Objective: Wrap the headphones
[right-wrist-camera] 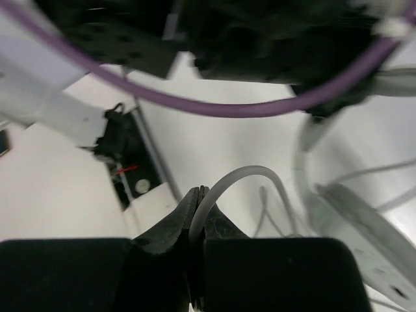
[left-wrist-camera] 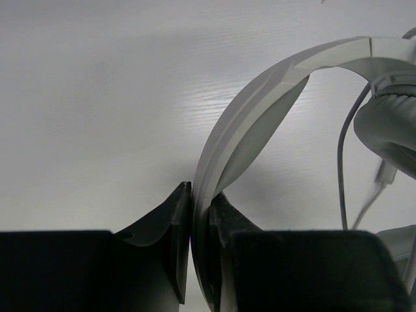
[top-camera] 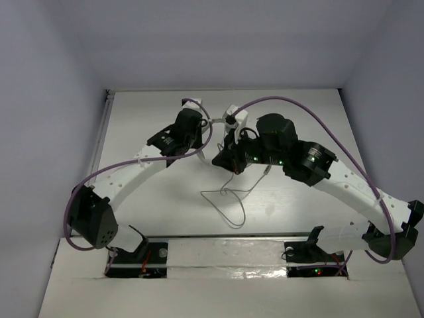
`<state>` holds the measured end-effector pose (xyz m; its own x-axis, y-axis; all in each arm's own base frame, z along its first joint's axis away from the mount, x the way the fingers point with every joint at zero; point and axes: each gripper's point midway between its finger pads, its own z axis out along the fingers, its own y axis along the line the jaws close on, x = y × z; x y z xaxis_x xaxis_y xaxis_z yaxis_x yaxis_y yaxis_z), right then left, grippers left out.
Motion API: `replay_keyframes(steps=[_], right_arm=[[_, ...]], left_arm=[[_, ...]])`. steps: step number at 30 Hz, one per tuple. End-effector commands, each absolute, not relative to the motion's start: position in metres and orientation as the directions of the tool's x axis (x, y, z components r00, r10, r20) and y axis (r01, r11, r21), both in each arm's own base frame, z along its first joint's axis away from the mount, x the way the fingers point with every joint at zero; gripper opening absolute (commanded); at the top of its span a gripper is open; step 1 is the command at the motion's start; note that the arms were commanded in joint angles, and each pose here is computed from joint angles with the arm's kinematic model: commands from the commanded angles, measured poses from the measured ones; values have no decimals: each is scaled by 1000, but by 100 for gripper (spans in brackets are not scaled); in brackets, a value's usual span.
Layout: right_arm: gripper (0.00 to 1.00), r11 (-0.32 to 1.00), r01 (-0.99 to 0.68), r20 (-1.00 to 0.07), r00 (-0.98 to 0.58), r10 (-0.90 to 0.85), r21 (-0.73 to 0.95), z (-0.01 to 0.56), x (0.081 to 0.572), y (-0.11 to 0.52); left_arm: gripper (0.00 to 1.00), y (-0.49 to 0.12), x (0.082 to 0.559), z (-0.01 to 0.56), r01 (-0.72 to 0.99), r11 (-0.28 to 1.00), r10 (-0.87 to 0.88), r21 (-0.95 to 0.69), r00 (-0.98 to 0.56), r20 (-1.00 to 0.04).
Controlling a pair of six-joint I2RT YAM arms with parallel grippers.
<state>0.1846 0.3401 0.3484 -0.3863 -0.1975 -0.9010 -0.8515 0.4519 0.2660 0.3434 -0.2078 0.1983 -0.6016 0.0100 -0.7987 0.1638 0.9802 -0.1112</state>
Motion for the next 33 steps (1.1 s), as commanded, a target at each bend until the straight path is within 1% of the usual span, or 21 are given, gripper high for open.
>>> replay_keyframes(steps=[1,5,7,9,10,12,15,17,19,22,23,25,28,30,33], right_arm=[[0,256,-905,-894,-396,-211,340,361,143,357],[0,235,-906,-879,-406,-250,351,350,137,366],[0,185,-915,-882,-397,-253,359,358,130,375],[0,174,-916,-880,-396,-264,360,357,129,385],[0,182,-916,-878,-396,-270,358,354,128,387],[0,192,-913,-878,-401,-260,360,354,130,388],[0,141,-907,-869,-422,-258,398,346,121,392],[0,155,-891,-842,-454,-291,426,324,115,396],[0,166,-877,-826,-480,-295,450,312,115,398],[0,126,-874,-821,-485,-302,470,306,103,407],[0,132,-876,-822,-482,-303,464,304,105,409],[0,171,-873,-814,-488,-315,456,294,109,412],[0,200,-883,-840,-467,-277,425,303,117,410],[0,212,-898,-876,-428,-222,385,332,123,404],[0,286,-902,-902,-384,-196,322,350,137,394]], left_arm=[[0,-239,366,251,175,931,-191,-319,-513,-837],[0,-243,379,256,162,933,-208,-322,-486,-849],[0,-246,390,259,144,934,-227,-328,-471,-853],[0,-254,396,258,151,919,-254,-365,-483,-838],[0,-263,394,257,182,904,-253,-386,-499,-829],[0,-265,397,251,173,895,-272,-410,-515,-813],[0,-267,405,254,199,841,-332,-503,-545,-770],[0,-266,411,261,227,798,-363,-558,-560,-745],[0,-264,414,266,226,787,-380,-574,-556,-740],[0,-266,416,268,237,773,-385,-589,-563,-732],[0,-263,418,268,224,763,-402,-606,-569,-717],[0,-266,417,274,252,729,-417,-636,-573,-706],[0,-258,421,273,225,783,-398,-579,-535,-745],[0,-261,410,252,210,820,-342,-532,-565,-751],[0,-245,406,233,152,877,-309,-455,-548,-778]])
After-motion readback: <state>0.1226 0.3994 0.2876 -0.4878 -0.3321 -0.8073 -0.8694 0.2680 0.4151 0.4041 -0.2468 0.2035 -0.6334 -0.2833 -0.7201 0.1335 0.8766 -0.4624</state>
